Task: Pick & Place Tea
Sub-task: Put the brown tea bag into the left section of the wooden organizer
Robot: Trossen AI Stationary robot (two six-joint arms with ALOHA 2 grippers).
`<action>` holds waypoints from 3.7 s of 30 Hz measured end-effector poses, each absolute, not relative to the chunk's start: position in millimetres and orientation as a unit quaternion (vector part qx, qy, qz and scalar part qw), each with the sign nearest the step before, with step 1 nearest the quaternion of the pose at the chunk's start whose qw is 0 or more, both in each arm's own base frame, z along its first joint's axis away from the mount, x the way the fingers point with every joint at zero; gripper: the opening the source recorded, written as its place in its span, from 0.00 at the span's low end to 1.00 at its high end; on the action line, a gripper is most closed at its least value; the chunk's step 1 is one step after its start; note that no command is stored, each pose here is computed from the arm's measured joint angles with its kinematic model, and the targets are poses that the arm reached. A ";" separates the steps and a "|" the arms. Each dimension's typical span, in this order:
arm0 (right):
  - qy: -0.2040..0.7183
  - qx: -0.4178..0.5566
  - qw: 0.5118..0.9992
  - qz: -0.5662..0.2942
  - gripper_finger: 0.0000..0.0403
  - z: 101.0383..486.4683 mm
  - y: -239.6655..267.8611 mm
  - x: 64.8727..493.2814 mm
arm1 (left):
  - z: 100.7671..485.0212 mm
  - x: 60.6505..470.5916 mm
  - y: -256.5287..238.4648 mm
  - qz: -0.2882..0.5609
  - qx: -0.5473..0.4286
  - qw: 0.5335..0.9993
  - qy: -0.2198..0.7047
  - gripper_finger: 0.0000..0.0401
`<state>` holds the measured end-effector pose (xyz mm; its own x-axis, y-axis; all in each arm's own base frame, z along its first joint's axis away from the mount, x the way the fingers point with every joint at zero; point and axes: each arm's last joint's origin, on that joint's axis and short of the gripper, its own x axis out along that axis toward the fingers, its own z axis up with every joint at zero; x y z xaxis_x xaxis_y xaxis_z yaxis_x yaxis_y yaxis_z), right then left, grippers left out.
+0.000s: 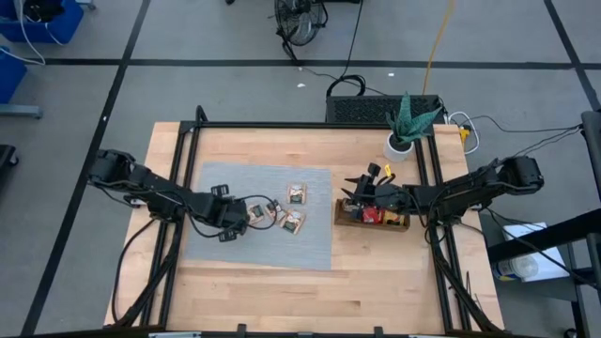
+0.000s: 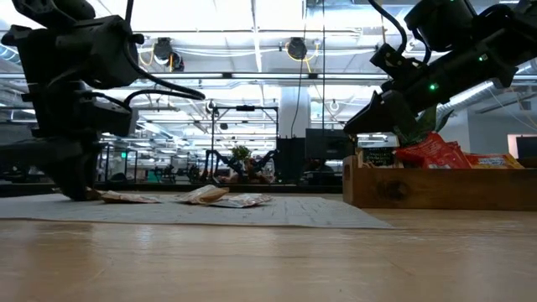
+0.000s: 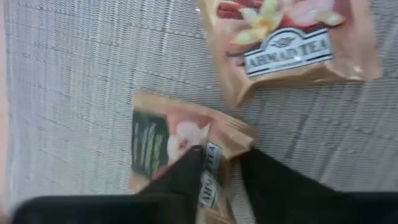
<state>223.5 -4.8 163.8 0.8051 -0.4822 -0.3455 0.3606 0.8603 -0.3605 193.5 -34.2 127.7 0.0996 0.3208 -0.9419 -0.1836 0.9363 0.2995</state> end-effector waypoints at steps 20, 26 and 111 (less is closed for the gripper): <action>0.041 -0.030 0.995 -0.082 0.32 191.4 -8.7 236.4 | 202.1 244.2 -53.9 0.207 0.399 0.738 0.503 0.01; -0.014 0.038 0.999 -0.019 0.32 197.5 -29.0 255.2 | 217.3 278.3 -57.7 0.213 0.555 0.681 0.427 0.00; 0.187 -0.194 0.962 0.050 0.00 232.1 11.1 263.0 | 259.2 266.3 -13.9 0.250 0.067 0.929 0.264 0.72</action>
